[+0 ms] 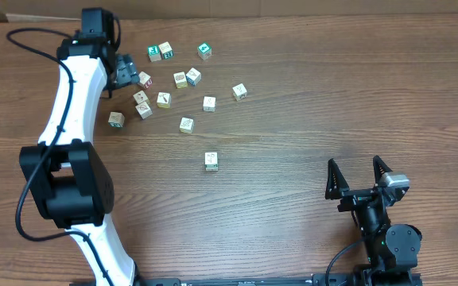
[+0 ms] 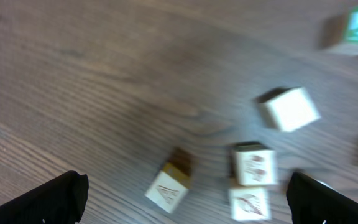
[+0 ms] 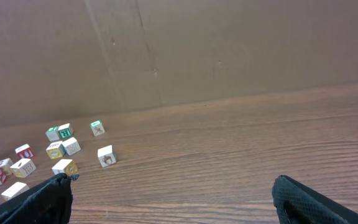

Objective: Form a tower

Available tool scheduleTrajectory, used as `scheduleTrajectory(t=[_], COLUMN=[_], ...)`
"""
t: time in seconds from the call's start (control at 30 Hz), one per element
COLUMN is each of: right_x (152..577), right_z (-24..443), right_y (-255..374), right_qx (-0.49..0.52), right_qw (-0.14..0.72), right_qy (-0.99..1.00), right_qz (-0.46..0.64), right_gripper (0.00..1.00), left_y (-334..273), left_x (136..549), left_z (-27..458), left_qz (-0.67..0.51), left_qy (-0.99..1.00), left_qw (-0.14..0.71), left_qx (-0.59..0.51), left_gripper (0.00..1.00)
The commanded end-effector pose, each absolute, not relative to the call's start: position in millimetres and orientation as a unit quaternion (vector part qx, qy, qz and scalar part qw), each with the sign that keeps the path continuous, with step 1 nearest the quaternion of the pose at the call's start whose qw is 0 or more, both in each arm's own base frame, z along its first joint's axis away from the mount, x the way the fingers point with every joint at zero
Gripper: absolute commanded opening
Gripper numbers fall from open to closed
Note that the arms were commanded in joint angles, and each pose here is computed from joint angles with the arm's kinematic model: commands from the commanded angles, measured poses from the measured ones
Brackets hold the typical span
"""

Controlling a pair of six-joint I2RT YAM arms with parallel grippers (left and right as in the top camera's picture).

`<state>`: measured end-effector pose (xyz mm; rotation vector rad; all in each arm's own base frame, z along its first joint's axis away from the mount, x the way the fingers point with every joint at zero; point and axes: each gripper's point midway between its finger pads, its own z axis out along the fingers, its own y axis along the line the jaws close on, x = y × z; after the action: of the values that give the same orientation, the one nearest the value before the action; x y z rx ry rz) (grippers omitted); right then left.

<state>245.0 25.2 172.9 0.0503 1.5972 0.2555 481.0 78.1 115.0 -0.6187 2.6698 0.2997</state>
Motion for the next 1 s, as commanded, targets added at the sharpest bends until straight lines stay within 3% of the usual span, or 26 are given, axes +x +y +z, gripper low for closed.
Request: scheduleTrajectory(t=[0.0, 0.97], right_x=[245, 245], right_z=[172, 171], right_y=[25, 25], right_qx=[0.023, 0.023], right_qw=[0.692, 0.691], right_qy=[0.713, 0.713], right_qz=[0.116, 0.116], right_gripper=[1.00, 1.00], left_y=[89, 91], left_x=[478, 478], left_z=[101, 90], left_qz=[0.109, 0.111], left_qy=[0.953, 0.954], left_qw=[0.173, 0.161], left_qx=[-0.225, -0.226], left_gripper=[1.00, 0.99])
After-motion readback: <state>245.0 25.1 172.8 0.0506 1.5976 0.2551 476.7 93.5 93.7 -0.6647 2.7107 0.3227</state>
